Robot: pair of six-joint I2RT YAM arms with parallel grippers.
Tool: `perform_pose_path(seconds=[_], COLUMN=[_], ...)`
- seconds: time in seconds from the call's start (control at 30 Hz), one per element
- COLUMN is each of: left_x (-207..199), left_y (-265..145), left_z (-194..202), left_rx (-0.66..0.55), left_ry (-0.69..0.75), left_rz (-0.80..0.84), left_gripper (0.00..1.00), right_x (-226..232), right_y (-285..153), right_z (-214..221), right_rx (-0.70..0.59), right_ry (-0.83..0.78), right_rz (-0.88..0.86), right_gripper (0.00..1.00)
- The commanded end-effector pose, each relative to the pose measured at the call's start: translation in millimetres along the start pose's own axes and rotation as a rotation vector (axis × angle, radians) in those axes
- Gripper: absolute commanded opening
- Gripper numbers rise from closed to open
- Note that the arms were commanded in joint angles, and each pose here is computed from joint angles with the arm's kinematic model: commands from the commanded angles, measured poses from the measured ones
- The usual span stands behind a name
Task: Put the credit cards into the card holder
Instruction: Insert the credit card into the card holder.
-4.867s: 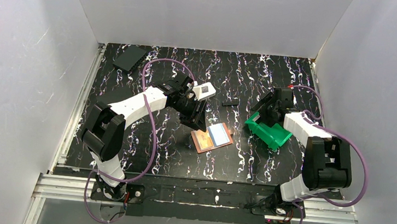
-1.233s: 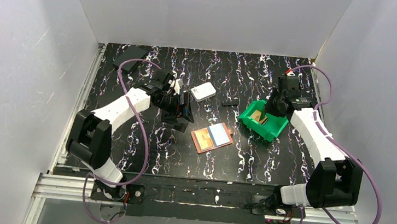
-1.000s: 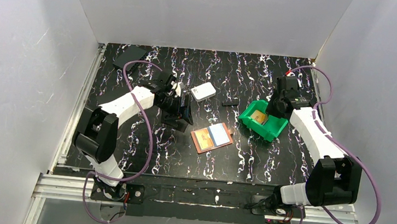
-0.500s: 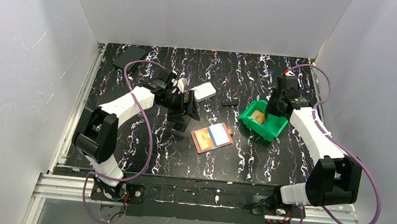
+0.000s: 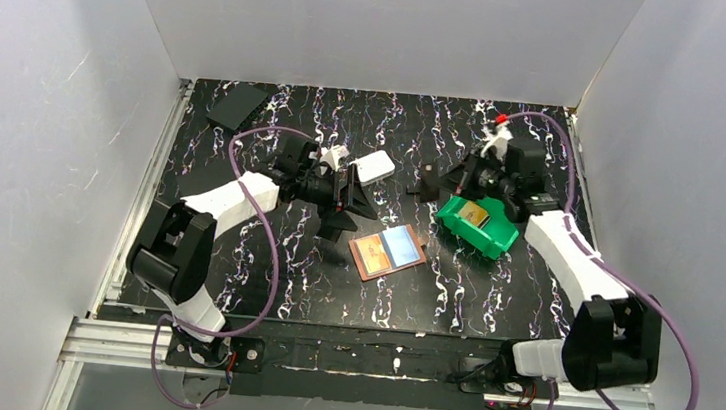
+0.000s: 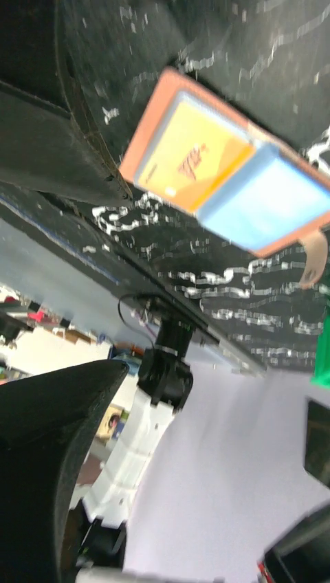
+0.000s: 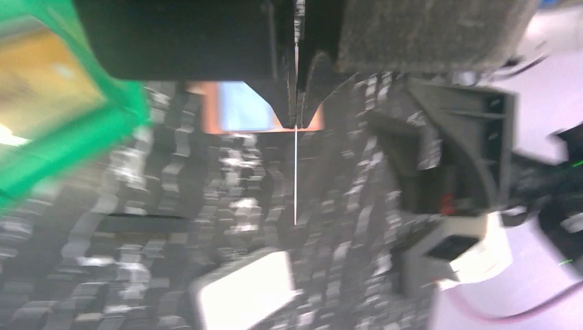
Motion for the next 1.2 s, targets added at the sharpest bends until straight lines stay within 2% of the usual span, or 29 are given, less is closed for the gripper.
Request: perform_pose_path(seconds=[0.0,0.23,0.5,0.6,0.83,0.87,0.97,1.0,1.07,1.1,1.17], left_x=[-62.4,-84.4,-92.4,-94.0,-93.6,-91.9,-82.1,-77.1,-61.1,-51.2,-29.3], left_y=[-24.8,-39.8,-42.6,-43.1,-43.1,-41.8,-36.8,-34.5,-28.7,-25.9,-21.2], left_z=[7.6,7.3,4.6,3.7,2.0,1.5,-1.0,-1.5,-1.1,-0.6,1.9], left_rx=[-0.002,-0.075,-0.09,-0.093,-0.115,-0.119,-0.14,-0.148,-0.163,-0.173,-0.191], left_ry=[0.076,0.079,0.057,0.056,0.086,0.089,0.082,0.079,0.046,0.027,-0.001], left_rz=[0.277,0.329,0.357,0.36,0.362,0.357,0.332,0.318,0.266,0.226,0.131], left_gripper=[0.8,0.74,0.49,0.44,0.07,0.02,0.0,0.0,0.0,0.0,0.0], right_x=[80.8,113.7,122.5,124.7,121.5,117.5,102.1,84.9,53.9,41.4,29.2], right_y=[8.4,-3.8,-6.1,-6.9,0.0,4.7,19.0,26.7,34.1,34.9,36.6], right_z=[7.8,14.0,19.9,19.6,26.1,29.7,40.1,53.5,62.7,65.9,68.9], right_rx=[0.036,0.001,0.017,0.014,0.05,0.063,0.104,0.176,0.236,0.263,0.297], right_ry=[0.049,0.179,0.212,0.222,0.235,0.223,0.172,0.186,0.088,0.044,-0.016], right_rz=[-0.526,-0.759,-0.811,-0.822,-0.805,-0.779,-0.667,-0.54,-0.311,-0.221,-0.155], right_gripper=[0.01,0.01,0.01,0.01,0.01,0.07,0.28,0.36,0.61,0.7,0.79])
Point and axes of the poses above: each gripper's point midway between its finger pads, its own y axis out along the fingers, its own x axis along the line the jaws close on, z = x × y, the point moved 3 cm from there along -y, back along the fingers, and after that the axes turned 6 degrees about -y, right-handed, at the moved point
